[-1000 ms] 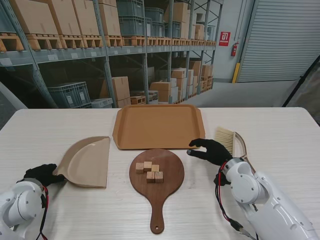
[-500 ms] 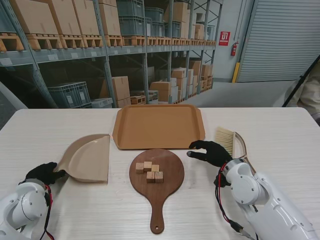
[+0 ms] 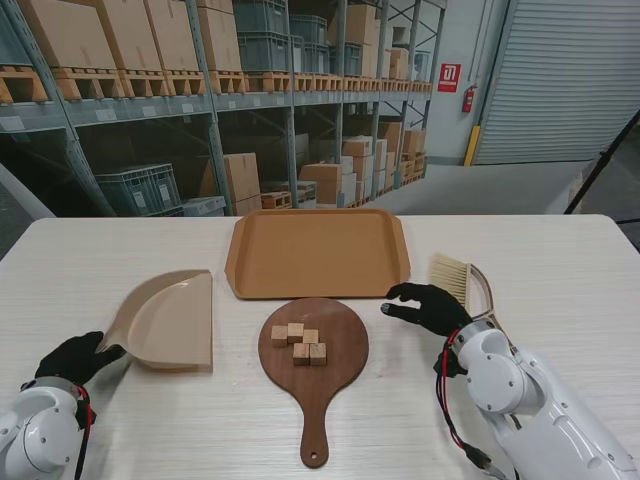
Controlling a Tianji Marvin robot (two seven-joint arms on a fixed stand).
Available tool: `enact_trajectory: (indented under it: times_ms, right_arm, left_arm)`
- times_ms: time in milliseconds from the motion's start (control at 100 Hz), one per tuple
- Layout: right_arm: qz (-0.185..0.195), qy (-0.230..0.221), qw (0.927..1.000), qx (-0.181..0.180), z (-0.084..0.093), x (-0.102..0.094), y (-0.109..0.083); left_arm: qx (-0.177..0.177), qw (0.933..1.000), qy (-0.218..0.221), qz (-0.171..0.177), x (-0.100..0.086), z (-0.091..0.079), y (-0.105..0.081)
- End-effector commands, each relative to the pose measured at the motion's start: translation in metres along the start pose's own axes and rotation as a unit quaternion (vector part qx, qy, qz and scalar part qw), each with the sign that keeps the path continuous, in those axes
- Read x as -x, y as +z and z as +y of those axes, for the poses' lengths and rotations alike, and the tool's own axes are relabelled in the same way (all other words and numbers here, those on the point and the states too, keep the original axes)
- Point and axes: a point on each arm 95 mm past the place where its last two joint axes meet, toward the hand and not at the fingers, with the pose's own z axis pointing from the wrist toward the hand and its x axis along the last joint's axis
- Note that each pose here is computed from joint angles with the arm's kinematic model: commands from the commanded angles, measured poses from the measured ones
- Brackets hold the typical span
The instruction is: Sweep wood blocks off a wooden cutting board into a dustpan and pour them into a container
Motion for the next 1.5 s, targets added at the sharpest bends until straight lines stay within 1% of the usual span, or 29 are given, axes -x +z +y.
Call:
enact_trajectory:
  times_ms: [0,160,310,500,690,840,990,1310,1410,1490]
  right_arm:
    - [-0.005,-0.001,1.0000,-0.005,-0.004,0.002,-0.004]
    - [-0.014,-0.003,0.9999,0.002,-0.001,0.006,-0.007]
    - [-0.022,-0.005,0.9997,0.012,0.002,0.010,-0.011]
    - [-0.034,-0.007,0.9989,0.031,0.009,0.013,-0.015]
    - [-0.049,-0.008,0.9975,0.050,0.016,0.018,-0.019]
    - [-0.062,-0.014,0.9961,0.062,0.021,0.024,-0.024]
    - [-0.078,-0.020,0.9939,0.075,0.027,0.030,-0.029]
    - [-0.118,-0.039,0.9863,0.108,0.041,0.046,-0.041]
    - [-0.134,-0.056,0.9826,0.117,0.046,0.052,-0.046]
    - [-0.147,-0.079,0.9786,0.121,0.049,0.059,-0.051]
  left_arm:
    - [-0.003,0.9999,-0.001,0.011,-0.002,0.000,-0.006]
    - [-0.024,0.9990,0.012,0.036,0.000,-0.002,-0.019]
    - [-0.032,0.9976,0.018,0.058,-0.001,-0.001,-0.035]
    - [-0.028,0.9962,0.018,0.081,-0.004,0.007,-0.051]
    - [-0.009,0.9953,0.019,0.095,-0.011,0.023,-0.058]
    - [0.004,0.9951,0.019,0.097,-0.018,0.035,-0.059]
    - [0.008,0.9946,0.026,0.100,-0.023,0.042,-0.056]
    - [0.005,0.9931,0.041,0.109,-0.034,0.045,-0.044]
    - [0.005,0.9929,0.041,0.111,-0.037,0.045,-0.042]
    - [0.005,0.9928,0.041,0.112,-0.038,0.046,-0.041]
